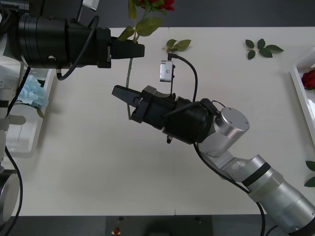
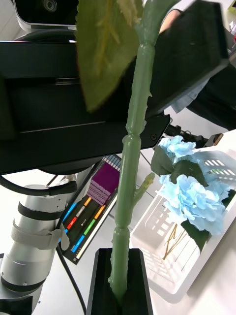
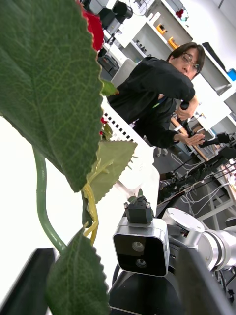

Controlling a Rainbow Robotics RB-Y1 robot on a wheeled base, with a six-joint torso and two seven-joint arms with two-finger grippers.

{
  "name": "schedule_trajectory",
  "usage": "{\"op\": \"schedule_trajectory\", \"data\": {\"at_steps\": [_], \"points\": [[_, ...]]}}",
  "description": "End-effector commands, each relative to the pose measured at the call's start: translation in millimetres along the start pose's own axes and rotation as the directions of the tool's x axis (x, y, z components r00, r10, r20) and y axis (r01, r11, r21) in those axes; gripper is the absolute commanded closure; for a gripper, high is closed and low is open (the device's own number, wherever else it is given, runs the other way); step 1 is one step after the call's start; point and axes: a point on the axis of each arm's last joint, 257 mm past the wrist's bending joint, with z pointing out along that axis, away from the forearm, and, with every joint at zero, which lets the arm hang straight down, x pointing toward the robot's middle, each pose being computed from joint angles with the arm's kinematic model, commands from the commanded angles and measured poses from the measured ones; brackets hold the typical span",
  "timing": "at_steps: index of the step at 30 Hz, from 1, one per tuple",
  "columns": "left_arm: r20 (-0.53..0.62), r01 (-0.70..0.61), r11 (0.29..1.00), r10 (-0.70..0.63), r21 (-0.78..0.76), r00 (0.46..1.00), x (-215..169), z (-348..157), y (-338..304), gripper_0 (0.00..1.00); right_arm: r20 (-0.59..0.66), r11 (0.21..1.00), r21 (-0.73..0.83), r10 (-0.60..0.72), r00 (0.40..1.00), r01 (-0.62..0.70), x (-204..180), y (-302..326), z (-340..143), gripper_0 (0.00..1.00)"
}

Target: Put the red flowers into the right box and the blue flowers into the left box

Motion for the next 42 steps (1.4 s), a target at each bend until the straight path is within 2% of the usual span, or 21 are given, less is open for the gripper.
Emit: {"op": "schedule_trajectory", "data": {"at_steps": [1,13,14,17,20,24,27,31,36,41,42], "points": [[-0.002,-0.057,0.998,0.057,0.017,0.998,-10,2,-11,0.0,0.007,0.996,-0.047,-0.07,0.998,0.07,-16,20,12,1.0],[-0.002,-0.057,0.998,0.057,0.017,0.998,-10,2,-11,0.0,-0.083,0.988,0.032,-0.151,0.985,0.154,-23,-16,-30,1.0],[0.01,0.014,1.0,-0.014,0.021,1.0,8,6,0,0.0,-0.107,0.987,0.058,-0.145,0.984,0.152,-27,-25,-42,1.0],[0.042,0.02,1.0,-0.02,0.013,0.999,5,3,2,0.0,-0.159,0.98,0.135,-0.121,0.98,0.143,-38,-49,-73,1.0],[0.039,-0.011,1.0,0.011,-0.009,0.999,5,0,6,0.0,-0.213,0.967,0.201,-0.112,0.971,0.155,-50,-68,-105,1.0],[0.017,-0.117,0.991,0.118,-0.06,0.993,6,-8,18,0.0,-0.281,0.932,0.322,-0.075,0.957,0.168,-78,-93,-158,1.0],[-0.022,-0.207,0.973,0.206,-0.101,0.978,14,-18,30,0.0,-0.31,0.884,0.439,-0.017,0.951,0.159,-106,-113,-209,1.0],[-0.088,-0.323,0.936,0.313,-0.141,0.946,27,-36,46,0.0,-0.399,0.8,0.557,0.022,0.917,0.223,-132,-134,-277,1.0],[-0.195,-0.461,0.876,0.432,-0.143,0.88,43,-62,58,0.0,-0.496,0.674,0.674,0.108,0.861,0.304,-162,-142,-366,1.0],[-0.285,-0.552,0.825,0.505,-0.118,0.815,54,-84,65,0.0,-0.515,0.562,0.747,0.15,0.844,0.356,-190,-147,-430,1.0],[-0.31,-0.57,0.814,0.516,-0.111,0.798,57,-91,68,0.0,-0.518,0.509,0.771,0.153,0.841,0.382,-201,-152,-454,1.0]]}}
